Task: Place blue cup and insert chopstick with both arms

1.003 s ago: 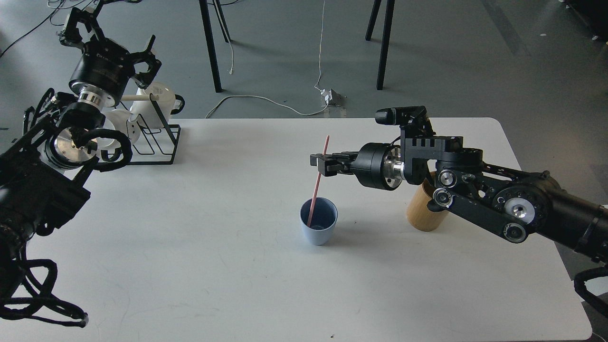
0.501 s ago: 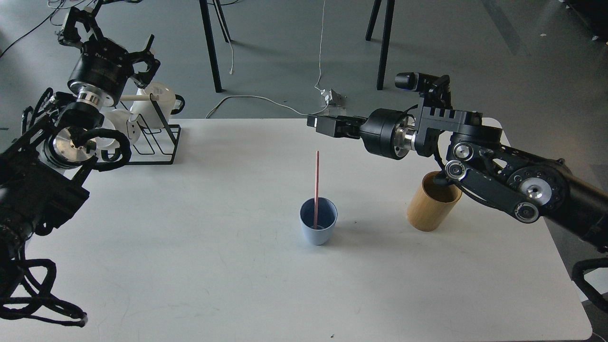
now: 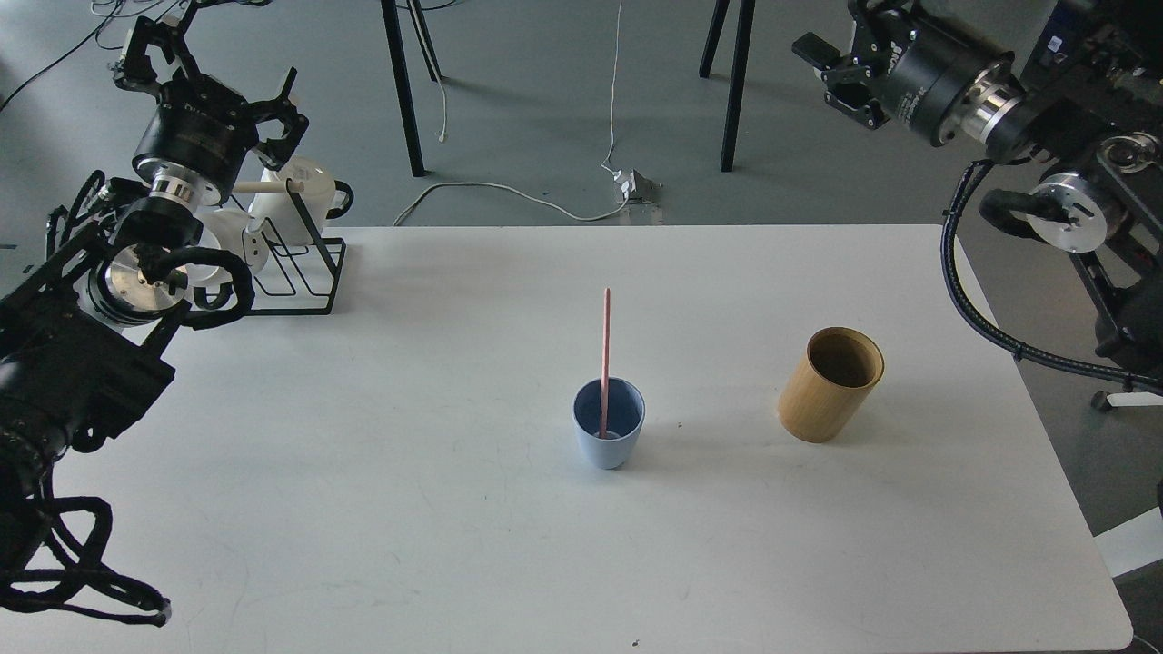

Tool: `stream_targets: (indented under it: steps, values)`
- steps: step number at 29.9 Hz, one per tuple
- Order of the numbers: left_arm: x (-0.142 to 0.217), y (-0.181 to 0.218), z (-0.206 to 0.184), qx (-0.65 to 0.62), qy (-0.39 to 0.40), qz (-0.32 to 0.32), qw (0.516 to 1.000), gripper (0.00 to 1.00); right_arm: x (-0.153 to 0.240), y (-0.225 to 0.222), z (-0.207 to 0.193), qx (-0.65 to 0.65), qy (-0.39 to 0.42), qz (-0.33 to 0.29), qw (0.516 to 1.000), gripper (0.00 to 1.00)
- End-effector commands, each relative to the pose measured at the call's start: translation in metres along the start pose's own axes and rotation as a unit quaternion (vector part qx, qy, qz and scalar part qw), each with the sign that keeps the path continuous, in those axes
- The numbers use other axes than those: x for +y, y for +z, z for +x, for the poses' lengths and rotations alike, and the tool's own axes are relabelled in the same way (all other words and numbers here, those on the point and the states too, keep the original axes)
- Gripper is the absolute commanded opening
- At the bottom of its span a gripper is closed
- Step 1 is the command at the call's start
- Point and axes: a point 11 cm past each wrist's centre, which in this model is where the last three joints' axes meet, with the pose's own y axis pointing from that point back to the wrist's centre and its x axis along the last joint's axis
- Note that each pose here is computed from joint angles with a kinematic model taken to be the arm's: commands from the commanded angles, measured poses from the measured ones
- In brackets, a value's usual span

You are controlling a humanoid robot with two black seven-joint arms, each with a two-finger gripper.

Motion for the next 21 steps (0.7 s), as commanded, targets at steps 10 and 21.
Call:
stream_targets:
  steps: [10, 21]
  values:
    - [-0.003, 0.003, -0.005, 0.017, -0.004, -0.012, 1.0, 1.0, 0.056, 0.06, 0.099, -0.328, 0.141, 0.073, 0.931, 1.0]
    - [-0.002, -0.002, -0.005, 0.024, -0.003, -0.011, 1.0, 1.0, 0.071, 0.087, 0.111, -0.386, 0.179, 0.093, 0.9, 1.0]
